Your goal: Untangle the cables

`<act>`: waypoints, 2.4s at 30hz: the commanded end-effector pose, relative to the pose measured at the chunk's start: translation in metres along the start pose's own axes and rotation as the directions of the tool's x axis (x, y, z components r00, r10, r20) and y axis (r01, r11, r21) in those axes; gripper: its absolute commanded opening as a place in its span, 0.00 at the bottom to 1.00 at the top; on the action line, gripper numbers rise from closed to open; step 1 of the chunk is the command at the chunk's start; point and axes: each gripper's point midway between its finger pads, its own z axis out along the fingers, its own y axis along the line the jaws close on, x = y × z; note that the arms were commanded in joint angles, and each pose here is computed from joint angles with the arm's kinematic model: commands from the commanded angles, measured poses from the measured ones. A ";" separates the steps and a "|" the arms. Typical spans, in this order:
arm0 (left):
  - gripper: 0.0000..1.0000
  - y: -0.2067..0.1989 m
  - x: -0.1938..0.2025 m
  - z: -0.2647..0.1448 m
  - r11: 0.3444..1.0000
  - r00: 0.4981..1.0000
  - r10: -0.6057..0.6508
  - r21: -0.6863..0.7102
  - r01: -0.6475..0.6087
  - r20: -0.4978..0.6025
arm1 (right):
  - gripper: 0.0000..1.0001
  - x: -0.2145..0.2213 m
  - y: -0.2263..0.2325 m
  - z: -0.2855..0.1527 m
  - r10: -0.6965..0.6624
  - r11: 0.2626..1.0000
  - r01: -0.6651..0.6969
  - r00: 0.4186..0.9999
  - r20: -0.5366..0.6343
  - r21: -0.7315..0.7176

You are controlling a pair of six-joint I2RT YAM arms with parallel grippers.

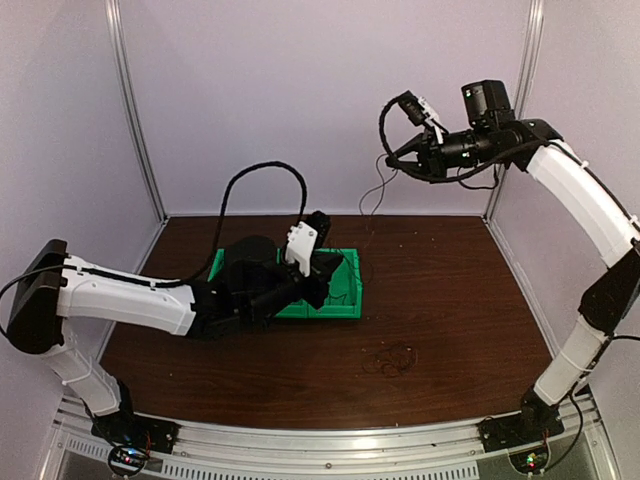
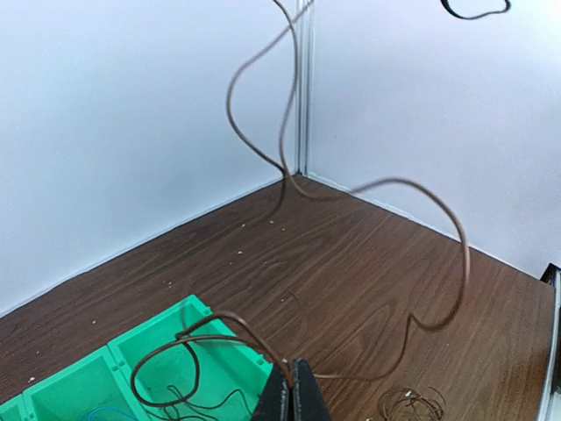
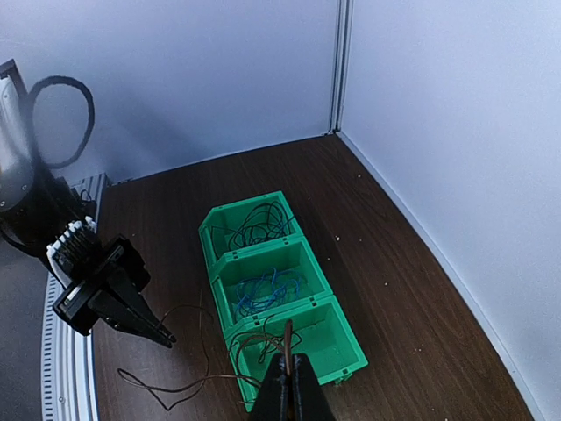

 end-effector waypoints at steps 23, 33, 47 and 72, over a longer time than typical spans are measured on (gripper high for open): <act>0.00 0.083 0.074 0.084 0.983 0.972 -0.180 0.015 0.185 -0.150 | 0.00 0.181 -0.054 0.180 0.232 0.966 -0.257 0.907 -0.351 -0.028; 0.00 0.089 0.105 0.082 0.977 0.953 -0.215 -0.035 0.212 -0.216 | 0.00 0.211 -0.044 0.187 0.244 0.961 -0.277 0.875 -0.418 -0.018; 0.56 0.100 0.057 0.027 0.979 0.976 -0.196 -0.076 0.189 -0.097 | 0.35 0.187 -0.055 0.157 0.209 0.977 -0.206 0.889 -0.408 0.052; 0.51 0.106 0.069 -0.048 0.972 0.969 -0.215 -0.120 0.200 -0.126 | 0.49 0.262 0.020 0.161 -0.232 0.972 0.160 0.734 -0.638 -0.170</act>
